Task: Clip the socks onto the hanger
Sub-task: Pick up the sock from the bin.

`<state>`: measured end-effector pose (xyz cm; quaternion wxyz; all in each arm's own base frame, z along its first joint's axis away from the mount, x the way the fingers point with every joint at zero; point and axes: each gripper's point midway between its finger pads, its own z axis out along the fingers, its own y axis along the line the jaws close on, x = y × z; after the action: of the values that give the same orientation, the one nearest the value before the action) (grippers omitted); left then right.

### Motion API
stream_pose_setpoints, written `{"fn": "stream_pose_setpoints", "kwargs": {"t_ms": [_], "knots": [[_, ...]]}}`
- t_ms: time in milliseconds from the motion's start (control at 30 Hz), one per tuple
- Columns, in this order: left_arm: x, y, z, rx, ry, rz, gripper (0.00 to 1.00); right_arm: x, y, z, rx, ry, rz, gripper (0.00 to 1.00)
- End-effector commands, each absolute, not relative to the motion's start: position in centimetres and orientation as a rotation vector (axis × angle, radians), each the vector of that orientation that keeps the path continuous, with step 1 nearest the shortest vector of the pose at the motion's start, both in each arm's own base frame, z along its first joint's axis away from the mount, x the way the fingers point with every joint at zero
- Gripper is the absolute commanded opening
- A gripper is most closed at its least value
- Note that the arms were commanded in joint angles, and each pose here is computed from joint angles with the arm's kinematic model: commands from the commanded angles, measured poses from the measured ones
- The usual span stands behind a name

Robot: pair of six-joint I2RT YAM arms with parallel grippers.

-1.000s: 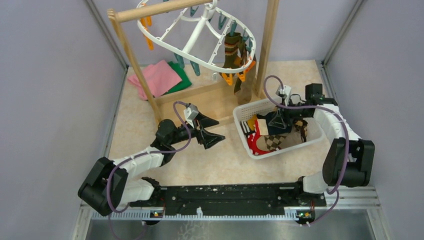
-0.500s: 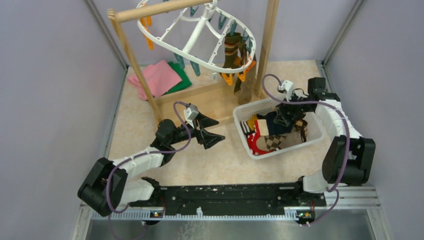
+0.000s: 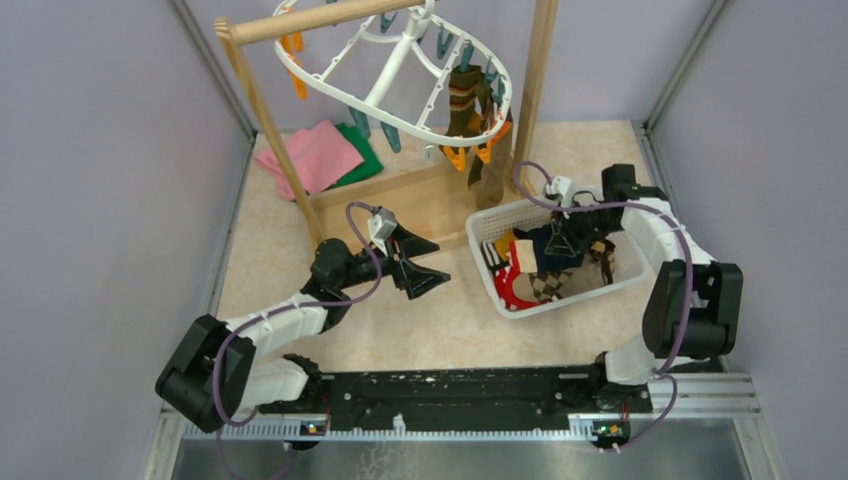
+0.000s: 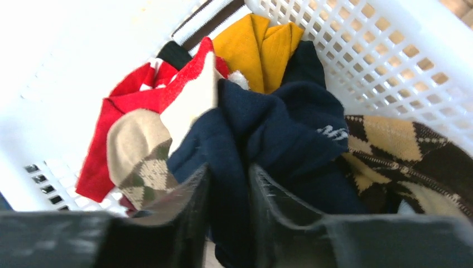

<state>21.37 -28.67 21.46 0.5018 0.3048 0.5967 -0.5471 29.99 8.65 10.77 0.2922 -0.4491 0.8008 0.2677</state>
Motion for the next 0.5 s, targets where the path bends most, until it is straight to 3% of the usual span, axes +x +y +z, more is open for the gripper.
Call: {"fn": "stream_pose_setpoints", "kwargs": {"t_ms": [0, 67, 167, 233, 367, 467], "knots": [[20.9, -29.1, 23.4, 0.762, 1.359, -1.371, 0.99, 29.7, 9.4, 14.1, -1.225, 2.023, 0.698, 0.17], [20.7, -29.2, 23.3, 0.769, 1.359, -1.39, 0.99, 29.9, 9.4, 15.1, -1.222, 1.999, 0.658, 0.07], [20.5, -29.4, 23.5, 0.771, 1.357, -1.421, 0.99, 30.0, 9.1, 17.1, -1.223, 1.95, 0.592, 0.03], [20.5, -29.5, 23.6, 0.771, 1.353, -1.435, 0.98, 29.5, 9.3, 18.2, -1.236, 1.908, 0.58, 0.03], [20.4, -29.6, 23.7, 0.766, 1.352, -1.459, 0.98, 28.6, 9.4, 17.6, -1.259, 1.901, 0.588, 0.16], [20.3, -29.7, 23.7, 0.761, 1.356, -1.476, 0.98, 28.3, 8.9, 16.0, -1.263, 1.977, 0.615, 0.08]]}}
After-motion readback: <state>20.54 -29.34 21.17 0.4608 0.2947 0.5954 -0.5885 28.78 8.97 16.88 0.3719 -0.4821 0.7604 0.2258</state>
